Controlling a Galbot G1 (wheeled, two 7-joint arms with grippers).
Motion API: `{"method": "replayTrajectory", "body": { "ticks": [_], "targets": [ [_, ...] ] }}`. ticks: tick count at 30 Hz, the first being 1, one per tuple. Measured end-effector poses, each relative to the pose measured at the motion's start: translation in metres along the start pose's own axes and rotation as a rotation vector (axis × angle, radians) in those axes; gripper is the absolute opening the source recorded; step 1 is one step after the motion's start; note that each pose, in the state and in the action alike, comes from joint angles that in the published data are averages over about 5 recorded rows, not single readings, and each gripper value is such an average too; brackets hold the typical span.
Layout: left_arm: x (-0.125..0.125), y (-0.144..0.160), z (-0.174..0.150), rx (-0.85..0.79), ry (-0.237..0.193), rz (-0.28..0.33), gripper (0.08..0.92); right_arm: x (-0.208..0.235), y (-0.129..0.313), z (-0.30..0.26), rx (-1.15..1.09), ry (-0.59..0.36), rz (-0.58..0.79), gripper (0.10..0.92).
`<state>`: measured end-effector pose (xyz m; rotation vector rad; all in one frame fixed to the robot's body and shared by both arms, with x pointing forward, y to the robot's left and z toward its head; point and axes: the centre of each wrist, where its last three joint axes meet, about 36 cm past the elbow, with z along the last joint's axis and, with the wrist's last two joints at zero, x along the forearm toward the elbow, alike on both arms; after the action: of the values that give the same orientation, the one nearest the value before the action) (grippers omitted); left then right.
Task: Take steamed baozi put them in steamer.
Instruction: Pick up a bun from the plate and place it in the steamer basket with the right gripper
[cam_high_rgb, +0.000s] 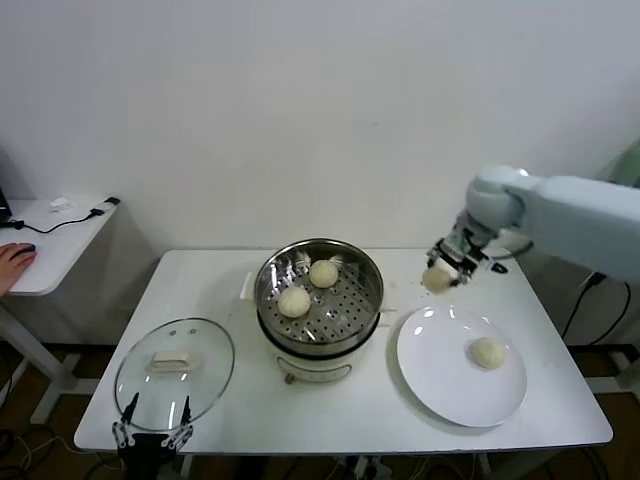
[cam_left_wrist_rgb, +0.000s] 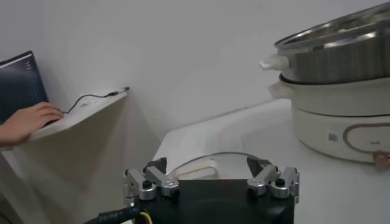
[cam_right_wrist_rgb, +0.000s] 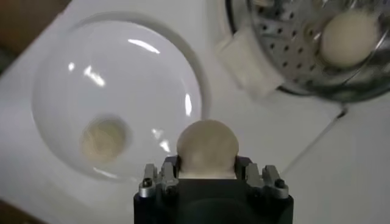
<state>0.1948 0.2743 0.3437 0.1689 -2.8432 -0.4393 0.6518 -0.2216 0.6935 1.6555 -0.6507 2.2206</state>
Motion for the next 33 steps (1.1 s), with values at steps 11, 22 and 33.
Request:
{"method": "replayTrajectory", "body": {
  "ticks": [11,22,33],
  "targets": [
    [-0.002,-0.001,-0.007,-0.002,-0.007,0.009,0.823,0.030,-0.113,-0.079,0.500,0.014,0.022,0.602],
    [-0.005,0.001,-0.008,-0.011,-0.008,0.017,0.823,-0.026,-0.136,-0.141,0.667,-0.095,-0.028,0.602],
    [-0.005,0.002,-0.002,-0.017,0.005,0.020,0.823,-0.077,-0.143,-0.168,0.671,-0.185,-0.062,0.602]
  ]
}}
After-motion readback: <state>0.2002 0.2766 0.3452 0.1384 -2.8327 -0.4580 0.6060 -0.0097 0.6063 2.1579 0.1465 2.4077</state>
